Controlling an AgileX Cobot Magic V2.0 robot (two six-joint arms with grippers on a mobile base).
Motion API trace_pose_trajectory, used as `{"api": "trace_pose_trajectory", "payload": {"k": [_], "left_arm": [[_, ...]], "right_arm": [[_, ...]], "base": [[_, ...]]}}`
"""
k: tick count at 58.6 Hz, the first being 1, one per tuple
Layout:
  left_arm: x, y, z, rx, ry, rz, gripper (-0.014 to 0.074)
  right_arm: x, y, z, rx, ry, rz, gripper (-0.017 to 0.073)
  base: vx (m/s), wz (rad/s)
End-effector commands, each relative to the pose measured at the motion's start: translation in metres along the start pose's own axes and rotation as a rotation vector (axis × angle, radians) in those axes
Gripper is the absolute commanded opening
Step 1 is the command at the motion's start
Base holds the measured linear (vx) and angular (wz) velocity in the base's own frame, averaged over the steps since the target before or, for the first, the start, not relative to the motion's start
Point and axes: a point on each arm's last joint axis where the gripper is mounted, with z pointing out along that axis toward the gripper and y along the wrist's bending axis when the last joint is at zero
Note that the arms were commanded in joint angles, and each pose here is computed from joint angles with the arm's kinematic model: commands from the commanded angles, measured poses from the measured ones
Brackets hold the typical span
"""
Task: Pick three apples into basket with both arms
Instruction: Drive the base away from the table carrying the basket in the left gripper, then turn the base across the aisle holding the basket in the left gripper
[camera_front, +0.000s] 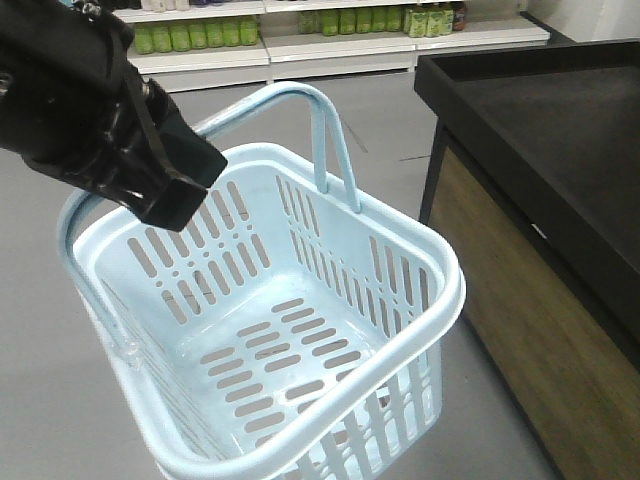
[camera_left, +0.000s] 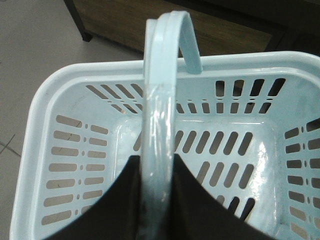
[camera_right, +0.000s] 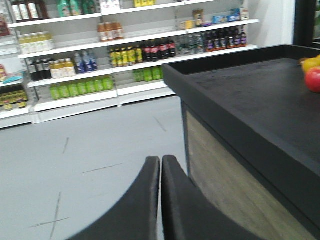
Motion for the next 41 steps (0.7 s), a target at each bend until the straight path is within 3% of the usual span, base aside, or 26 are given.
{"api": "trace_pose_trajectory", "payload": {"k": [1, 41], "left_arm": [[-0.0053, -0.0011, -0.0186, -0.003, -0.097, -0.012, -0.0006], [-0.0053, -0.0011, -0.0186, -0.003, -0.097, -0.012, -0.0006]], "right_arm": [[-0.0026, 0.0009, -0.0003, -0.01, -0.071, -0.009, -0.0005], [-0.0026, 0.0009, -0.0003, -0.01, -0.071, -0.009, -0.0005]], "base": [[-0.08, 0.36], [-0.03, 0.34]]}}
